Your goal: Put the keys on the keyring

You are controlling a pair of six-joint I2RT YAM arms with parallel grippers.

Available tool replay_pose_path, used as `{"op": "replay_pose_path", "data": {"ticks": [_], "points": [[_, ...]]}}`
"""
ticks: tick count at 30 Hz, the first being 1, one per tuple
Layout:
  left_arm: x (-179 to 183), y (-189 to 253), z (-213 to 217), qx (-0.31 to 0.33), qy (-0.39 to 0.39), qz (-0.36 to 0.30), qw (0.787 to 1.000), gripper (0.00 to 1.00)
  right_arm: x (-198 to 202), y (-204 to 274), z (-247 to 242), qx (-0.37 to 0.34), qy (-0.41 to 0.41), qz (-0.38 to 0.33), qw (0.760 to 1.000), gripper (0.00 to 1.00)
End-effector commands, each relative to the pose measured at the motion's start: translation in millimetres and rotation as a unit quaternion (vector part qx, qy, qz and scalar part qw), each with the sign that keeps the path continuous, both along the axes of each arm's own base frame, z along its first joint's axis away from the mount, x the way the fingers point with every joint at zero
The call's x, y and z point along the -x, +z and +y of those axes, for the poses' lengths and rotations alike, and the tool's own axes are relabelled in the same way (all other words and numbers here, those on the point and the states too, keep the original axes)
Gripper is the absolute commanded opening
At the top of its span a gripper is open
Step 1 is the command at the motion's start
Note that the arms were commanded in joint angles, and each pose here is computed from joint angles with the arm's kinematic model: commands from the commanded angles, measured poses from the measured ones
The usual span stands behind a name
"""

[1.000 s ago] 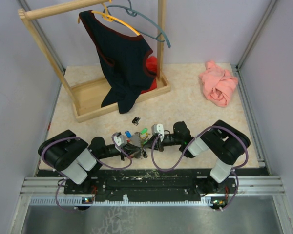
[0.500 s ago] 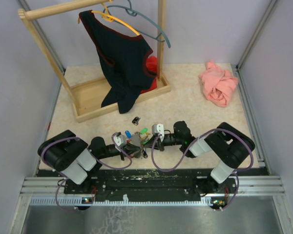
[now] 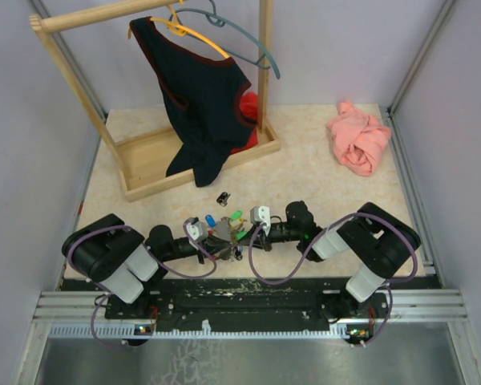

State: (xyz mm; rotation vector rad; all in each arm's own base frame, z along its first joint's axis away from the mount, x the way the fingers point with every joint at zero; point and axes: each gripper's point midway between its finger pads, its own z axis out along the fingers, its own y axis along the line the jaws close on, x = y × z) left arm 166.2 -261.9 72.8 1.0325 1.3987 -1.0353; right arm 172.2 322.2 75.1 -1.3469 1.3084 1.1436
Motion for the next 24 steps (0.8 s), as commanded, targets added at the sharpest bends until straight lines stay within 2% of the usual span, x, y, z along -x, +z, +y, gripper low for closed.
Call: {"op": "replay_pose_path", "data": {"ticks": [1,24], "points": [[0.1,51.7,1.2,0.075,0.002,-0.097,0.992,0.01,-4.0,15.9,0.9,-0.021,0.001,-0.026,0.999,0.0],[2.6,50.6,-1.9,0.074,-0.013,-0.096,0.993,0.01,-2.5,18.6,6.4,-0.029,0.018,-0.023,0.999,0.0]]}}
